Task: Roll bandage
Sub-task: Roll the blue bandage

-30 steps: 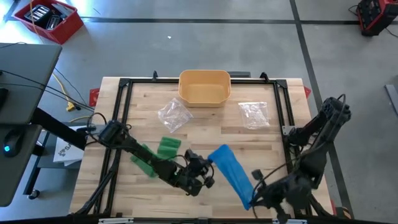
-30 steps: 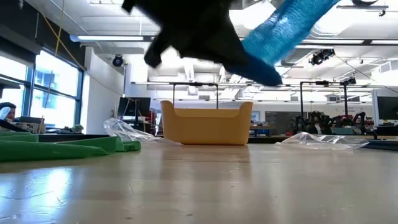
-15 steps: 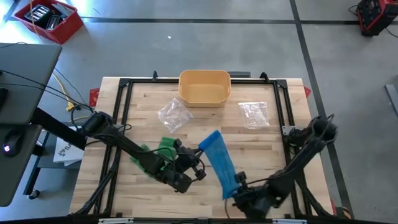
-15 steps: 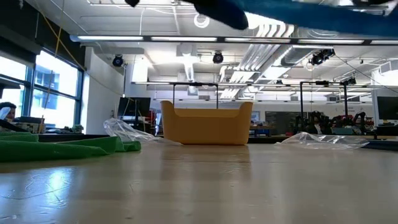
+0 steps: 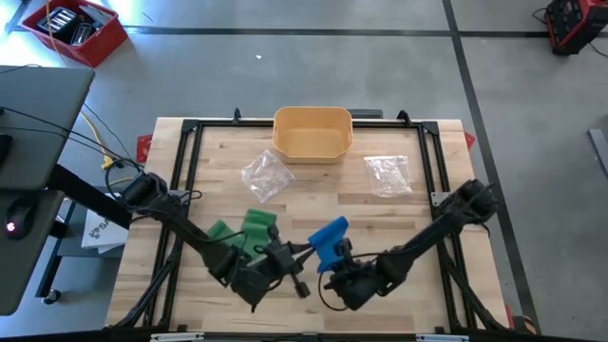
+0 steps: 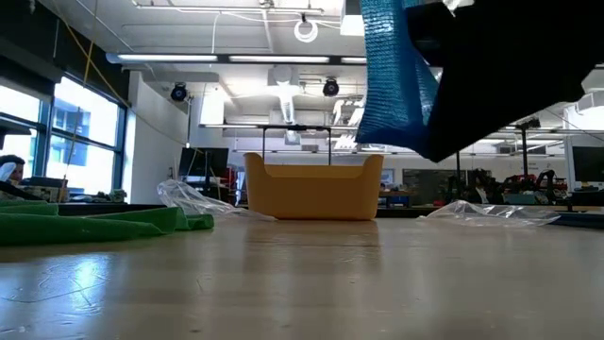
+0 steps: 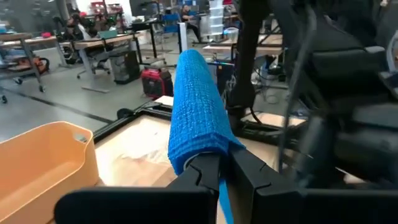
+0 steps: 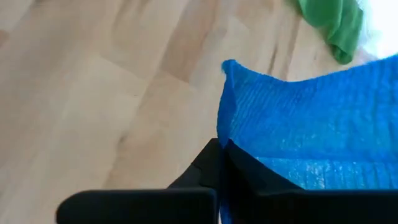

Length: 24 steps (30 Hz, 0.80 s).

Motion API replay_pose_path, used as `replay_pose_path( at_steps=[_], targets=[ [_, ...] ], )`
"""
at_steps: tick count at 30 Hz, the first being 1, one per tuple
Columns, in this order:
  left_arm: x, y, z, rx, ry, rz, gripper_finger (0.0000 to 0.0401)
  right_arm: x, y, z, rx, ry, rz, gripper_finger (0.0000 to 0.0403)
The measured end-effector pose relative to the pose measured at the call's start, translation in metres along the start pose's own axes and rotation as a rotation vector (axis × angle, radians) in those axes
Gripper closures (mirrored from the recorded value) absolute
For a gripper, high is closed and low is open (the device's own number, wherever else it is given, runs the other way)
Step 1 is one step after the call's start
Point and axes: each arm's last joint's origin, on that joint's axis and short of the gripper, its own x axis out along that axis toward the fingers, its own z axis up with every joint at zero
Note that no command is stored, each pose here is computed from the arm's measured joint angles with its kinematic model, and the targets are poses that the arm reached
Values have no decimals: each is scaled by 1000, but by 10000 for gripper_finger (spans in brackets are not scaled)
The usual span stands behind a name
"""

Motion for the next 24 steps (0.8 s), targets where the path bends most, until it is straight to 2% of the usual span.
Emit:
replay_pose_path(
  at_steps=[3, 6, 9, 12, 18, 24],
  targets=[
    [-6, -3, -2, 3, 8, -16, 394, -7, -3, 2, 6, -18, 55, 372],
    [-8, -3, -5, -7, 21, -22, 394, -20, -1, 3, 25, -42, 121, 325],
    [-9, -3, -6, 1, 29, -22, 394, -39, 1, 3, 34, -65, 167, 279],
    [-9, -3, -9, 24, 44, -19, 394, -61, 3, -1, 61, -60, 189, 249],
    [-5, 1, -22, 28, 99, 9, 394, -87, -1, -13, 131, -39, 201, 238],
    [3, -5, -44, 52, 143, 2, 394, -75, 8, -27, 179, -93, 216, 237]
  ],
)
